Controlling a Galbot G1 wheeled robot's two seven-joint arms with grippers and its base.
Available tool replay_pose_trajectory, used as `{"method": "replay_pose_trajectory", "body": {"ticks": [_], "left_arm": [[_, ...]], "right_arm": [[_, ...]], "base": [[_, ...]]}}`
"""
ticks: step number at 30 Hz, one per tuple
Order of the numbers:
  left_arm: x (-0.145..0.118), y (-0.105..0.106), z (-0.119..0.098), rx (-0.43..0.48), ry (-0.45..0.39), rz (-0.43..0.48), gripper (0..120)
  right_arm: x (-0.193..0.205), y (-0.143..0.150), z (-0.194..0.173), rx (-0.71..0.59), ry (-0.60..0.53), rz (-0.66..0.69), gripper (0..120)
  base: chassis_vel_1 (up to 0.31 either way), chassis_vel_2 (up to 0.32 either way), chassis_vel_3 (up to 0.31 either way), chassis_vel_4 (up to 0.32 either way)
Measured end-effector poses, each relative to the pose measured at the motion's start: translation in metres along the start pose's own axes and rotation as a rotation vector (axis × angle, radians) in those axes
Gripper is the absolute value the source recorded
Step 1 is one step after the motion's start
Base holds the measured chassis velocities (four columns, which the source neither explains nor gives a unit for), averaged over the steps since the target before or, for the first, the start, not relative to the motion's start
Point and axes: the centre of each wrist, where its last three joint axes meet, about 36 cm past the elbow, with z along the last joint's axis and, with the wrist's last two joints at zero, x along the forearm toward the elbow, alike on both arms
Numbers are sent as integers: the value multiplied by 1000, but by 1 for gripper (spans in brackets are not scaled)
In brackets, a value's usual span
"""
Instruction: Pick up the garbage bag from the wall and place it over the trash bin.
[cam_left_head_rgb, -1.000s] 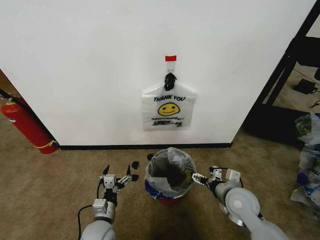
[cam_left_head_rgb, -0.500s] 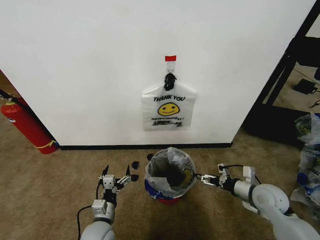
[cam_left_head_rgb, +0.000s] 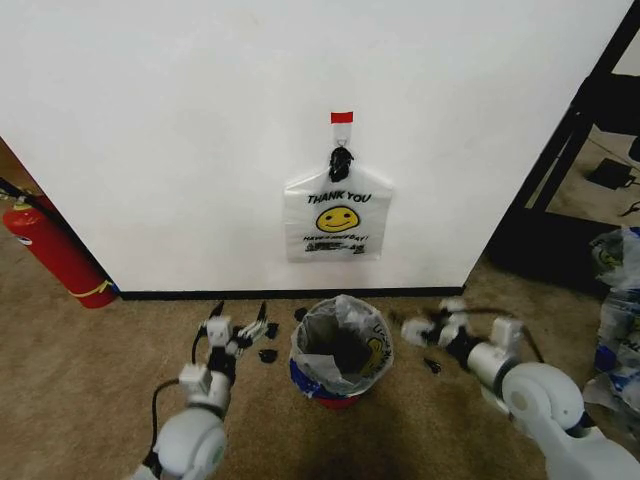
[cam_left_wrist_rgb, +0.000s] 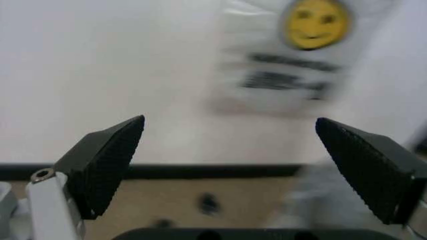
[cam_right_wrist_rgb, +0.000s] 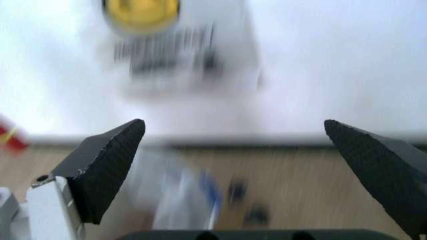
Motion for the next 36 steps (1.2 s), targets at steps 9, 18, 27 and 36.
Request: {"method": "replay_pose_trajectory", "body": {"ticks": [9, 18, 27, 36], "left_arm": [[2, -19, -13, 27, 304, -14, 100], [49, -10, 26, -180, 321, -81, 100], [78, -10, 86, -304, 301, -105, 100], [76, -11, 90, -243, 300, -90, 100]], "right_arm": [[-2, -26, 31, 107, -154, -119, 100], [-2, -76, 46, -20, -342, -333, 100], [-9, -80, 45, -48, -379, -295, 100], [-10, -80, 46, -44, -369, -281, 100]], "base": [[0, 0, 0, 0], [0, 0, 0, 0], [0, 0, 0, 0], [0, 0, 0, 0]]}}
